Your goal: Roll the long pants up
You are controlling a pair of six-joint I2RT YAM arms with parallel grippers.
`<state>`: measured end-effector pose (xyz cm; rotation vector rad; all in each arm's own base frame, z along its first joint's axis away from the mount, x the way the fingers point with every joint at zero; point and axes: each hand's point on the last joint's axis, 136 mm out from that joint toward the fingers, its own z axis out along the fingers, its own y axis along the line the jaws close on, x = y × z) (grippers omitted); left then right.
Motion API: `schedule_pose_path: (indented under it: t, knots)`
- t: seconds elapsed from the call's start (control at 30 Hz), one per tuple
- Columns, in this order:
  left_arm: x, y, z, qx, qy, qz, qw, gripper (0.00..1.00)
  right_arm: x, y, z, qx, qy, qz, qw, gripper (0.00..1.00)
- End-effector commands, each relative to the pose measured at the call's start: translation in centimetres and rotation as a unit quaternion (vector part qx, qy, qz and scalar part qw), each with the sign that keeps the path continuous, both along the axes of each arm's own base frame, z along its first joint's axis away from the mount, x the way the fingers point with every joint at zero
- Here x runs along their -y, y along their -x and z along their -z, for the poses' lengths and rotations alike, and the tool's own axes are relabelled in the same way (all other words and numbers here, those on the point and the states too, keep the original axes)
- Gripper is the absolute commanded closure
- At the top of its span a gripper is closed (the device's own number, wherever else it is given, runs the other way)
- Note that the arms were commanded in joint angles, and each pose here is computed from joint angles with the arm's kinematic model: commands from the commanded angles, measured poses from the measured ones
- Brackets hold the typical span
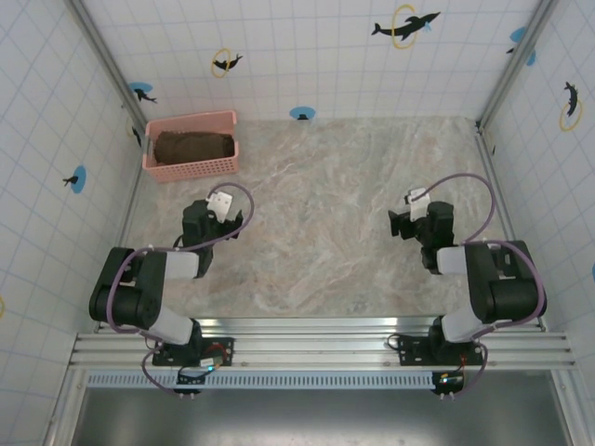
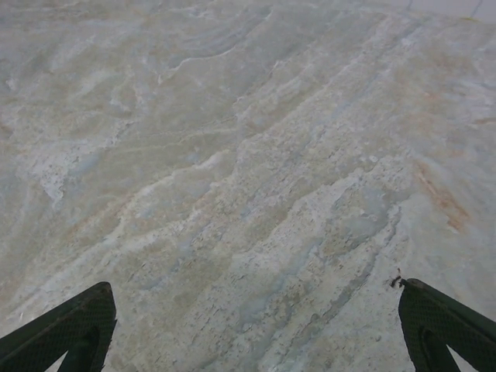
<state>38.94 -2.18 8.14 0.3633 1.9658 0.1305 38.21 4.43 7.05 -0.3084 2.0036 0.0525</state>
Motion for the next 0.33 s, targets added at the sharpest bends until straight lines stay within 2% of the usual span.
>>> schedule_pose_path:
  t: [0.0,0.2,0.3]
  knots:
    - [-0.3,-0.7,-1.3,0.026,-0.013,0.001,1.000,0.03,0.3,-1.1,-2.3,0.048,0.015,0.022,0.998,0.03]
    - [-0.2,-0.8,-1.3,0.024,-0.012,0.001,1.000,0.02,1.7,-1.4,-2.2,0.039,0.033,0.076,0.996,0.03]
    - [-0.3,-0.7,-1.3,0.023,-0.013,0.000,1.000,0.03,1.8,-1.4,-2.2,0.038,0.034,0.081,0.995,0.03]
